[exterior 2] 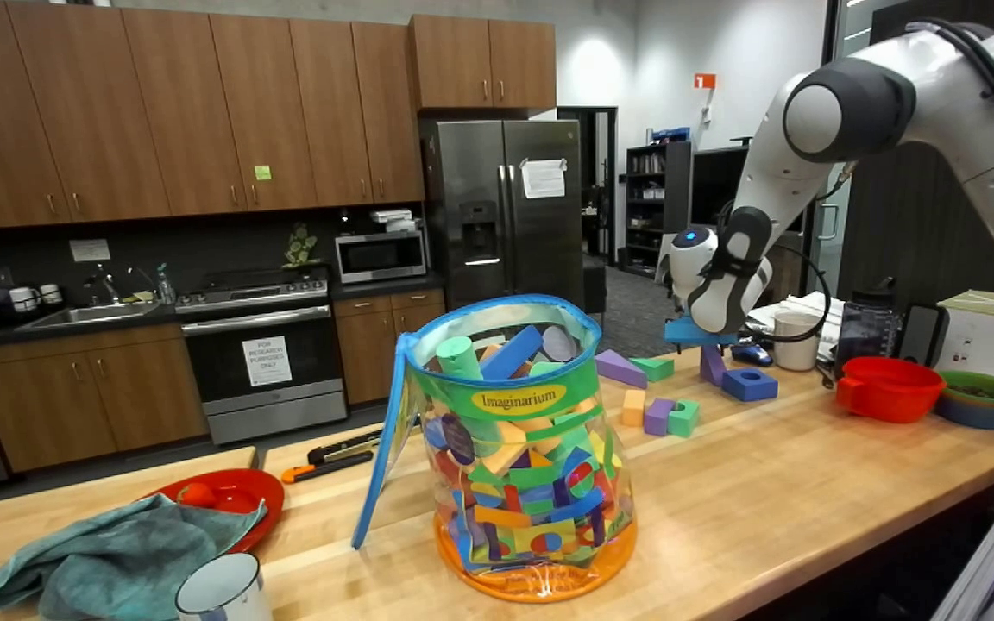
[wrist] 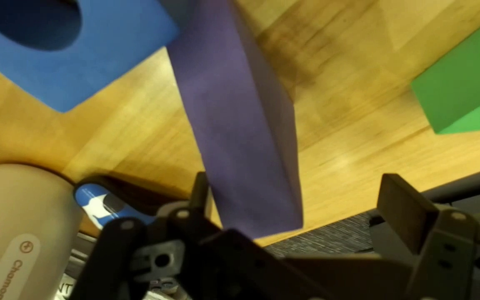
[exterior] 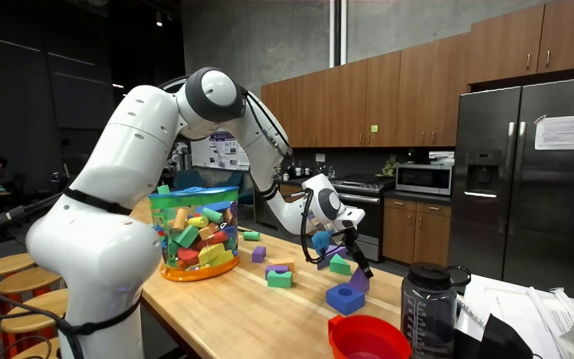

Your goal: Put the purple block to the right into the bag

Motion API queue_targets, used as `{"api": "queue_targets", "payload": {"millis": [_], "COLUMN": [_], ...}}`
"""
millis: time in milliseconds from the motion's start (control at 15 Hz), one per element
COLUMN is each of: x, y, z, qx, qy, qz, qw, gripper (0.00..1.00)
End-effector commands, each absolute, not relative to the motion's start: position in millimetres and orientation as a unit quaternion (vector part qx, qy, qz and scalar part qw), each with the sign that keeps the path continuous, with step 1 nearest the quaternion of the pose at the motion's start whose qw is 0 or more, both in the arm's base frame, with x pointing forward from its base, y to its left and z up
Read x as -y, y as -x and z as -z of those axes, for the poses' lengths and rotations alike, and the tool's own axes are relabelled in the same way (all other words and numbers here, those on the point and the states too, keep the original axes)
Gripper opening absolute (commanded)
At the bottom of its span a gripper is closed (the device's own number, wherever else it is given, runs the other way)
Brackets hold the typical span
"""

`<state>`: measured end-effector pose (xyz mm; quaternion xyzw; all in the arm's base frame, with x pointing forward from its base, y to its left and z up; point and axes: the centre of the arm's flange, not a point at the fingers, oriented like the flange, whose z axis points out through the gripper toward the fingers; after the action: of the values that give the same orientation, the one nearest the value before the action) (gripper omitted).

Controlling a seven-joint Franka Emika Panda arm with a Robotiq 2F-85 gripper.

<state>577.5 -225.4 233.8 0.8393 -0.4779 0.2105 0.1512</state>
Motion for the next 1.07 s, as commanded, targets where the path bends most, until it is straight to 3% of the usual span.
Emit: {"api": "queue_targets", "payload": {"millis": [0, 133, 200, 267, 333, 667, 867, 933, 1000], "x": [226.0, 225.5, 224.7, 224.9, 225.2, 224.6, 224.7, 224.0, 223.0], "y": [-579.5, -578.2, -579.0, -578.5, -578.6, -577.8, -577.9, -578.8, -578.3], "z": [-228.3, -227.0, -225.5, -225.6, -225.3, -226.4, -228.2, -227.9, -230.5], "qx": [0.475, 0.475, 0.474, 0.474, 0.474, 0.475, 0.474, 0.473, 0.473], "qy": [-0.840, -0.840, -0.840, -0.840, -0.840, -0.840, -0.840, -0.840, -0.840], "qz": [-0.210, -0.208, -0.207, -0.207, -0.207, -0.206, -0.208, -0.209, -0.210], "qw": [0.158, 0.161, 0.161, 0.162, 0.162, 0.162, 0.164, 0.163, 0.161], "gripper": [1.00, 1.00, 0.95, 0.74, 0.70, 0.29, 0.07, 0.03, 0.06]}}
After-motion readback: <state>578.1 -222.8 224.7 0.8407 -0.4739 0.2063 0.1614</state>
